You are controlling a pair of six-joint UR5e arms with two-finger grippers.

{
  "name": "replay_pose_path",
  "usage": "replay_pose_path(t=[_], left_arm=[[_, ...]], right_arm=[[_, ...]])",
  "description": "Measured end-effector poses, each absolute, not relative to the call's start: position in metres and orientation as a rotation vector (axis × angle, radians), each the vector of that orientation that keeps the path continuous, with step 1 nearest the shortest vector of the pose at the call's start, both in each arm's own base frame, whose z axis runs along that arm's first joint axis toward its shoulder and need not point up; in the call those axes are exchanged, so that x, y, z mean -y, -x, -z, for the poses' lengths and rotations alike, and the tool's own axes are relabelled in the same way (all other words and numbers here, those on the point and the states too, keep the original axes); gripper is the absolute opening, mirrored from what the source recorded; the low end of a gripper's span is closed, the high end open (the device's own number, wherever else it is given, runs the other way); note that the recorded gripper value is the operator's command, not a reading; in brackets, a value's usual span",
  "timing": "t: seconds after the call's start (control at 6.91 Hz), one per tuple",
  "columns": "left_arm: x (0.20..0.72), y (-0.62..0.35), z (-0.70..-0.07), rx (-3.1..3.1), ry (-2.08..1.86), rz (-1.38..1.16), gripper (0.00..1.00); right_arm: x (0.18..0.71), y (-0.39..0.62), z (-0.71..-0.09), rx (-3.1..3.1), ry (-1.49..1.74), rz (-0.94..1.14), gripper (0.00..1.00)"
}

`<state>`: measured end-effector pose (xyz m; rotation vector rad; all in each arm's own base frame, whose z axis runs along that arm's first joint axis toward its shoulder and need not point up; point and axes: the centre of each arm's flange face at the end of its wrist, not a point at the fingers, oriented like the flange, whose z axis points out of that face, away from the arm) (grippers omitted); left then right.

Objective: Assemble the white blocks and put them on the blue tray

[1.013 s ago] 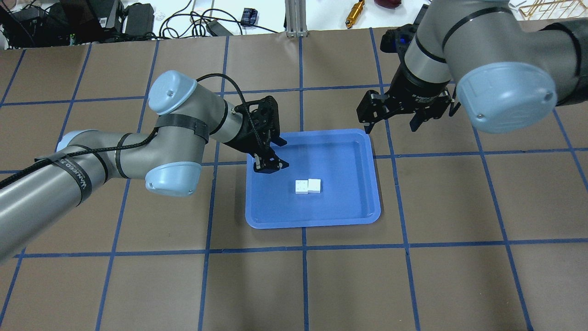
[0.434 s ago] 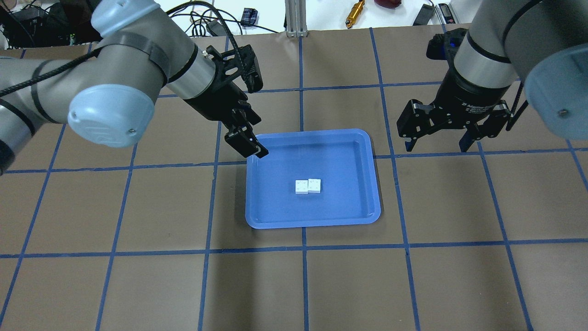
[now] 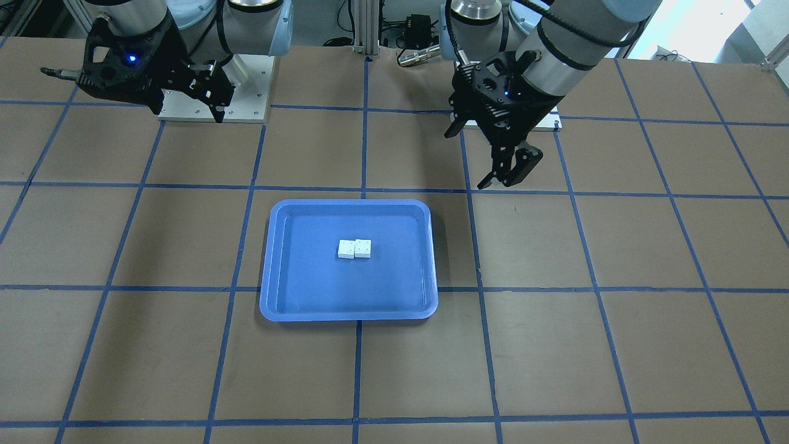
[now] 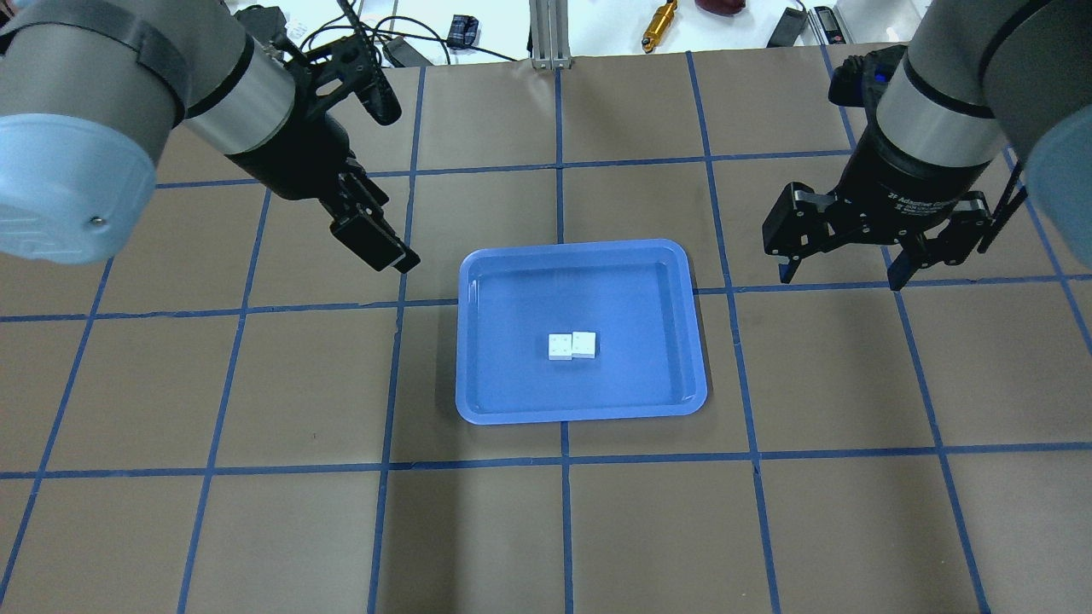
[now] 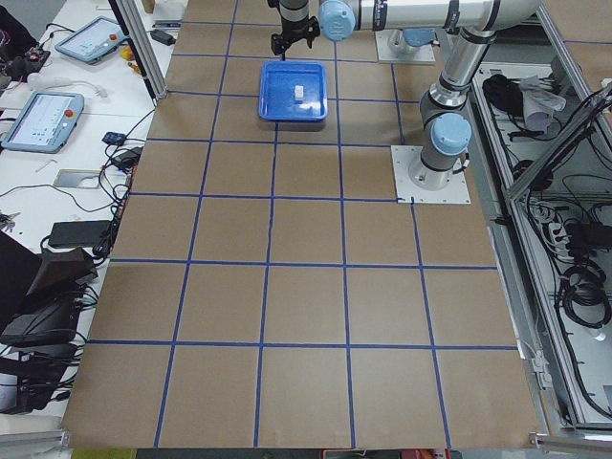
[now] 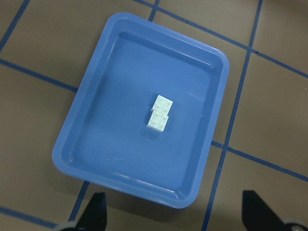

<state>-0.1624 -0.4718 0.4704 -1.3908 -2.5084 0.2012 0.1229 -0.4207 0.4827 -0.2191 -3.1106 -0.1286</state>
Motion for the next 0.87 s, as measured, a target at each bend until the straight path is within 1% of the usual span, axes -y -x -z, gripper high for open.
replay_pose_path(t=[0.43, 0.87], left_arm=[[0.438, 0.135, -0.500, 2.833, 1.020, -0.073, 1.00], [0.431, 0.125, -0.513, 3.067, 0.454, -0.100, 1.00]], right_arm=[[0.420, -0.126, -0.484, 3.129, 0.231, 0.127, 1.00], [0.419, -0.128, -0.484, 3.146, 0.235, 0.131, 1.00]])
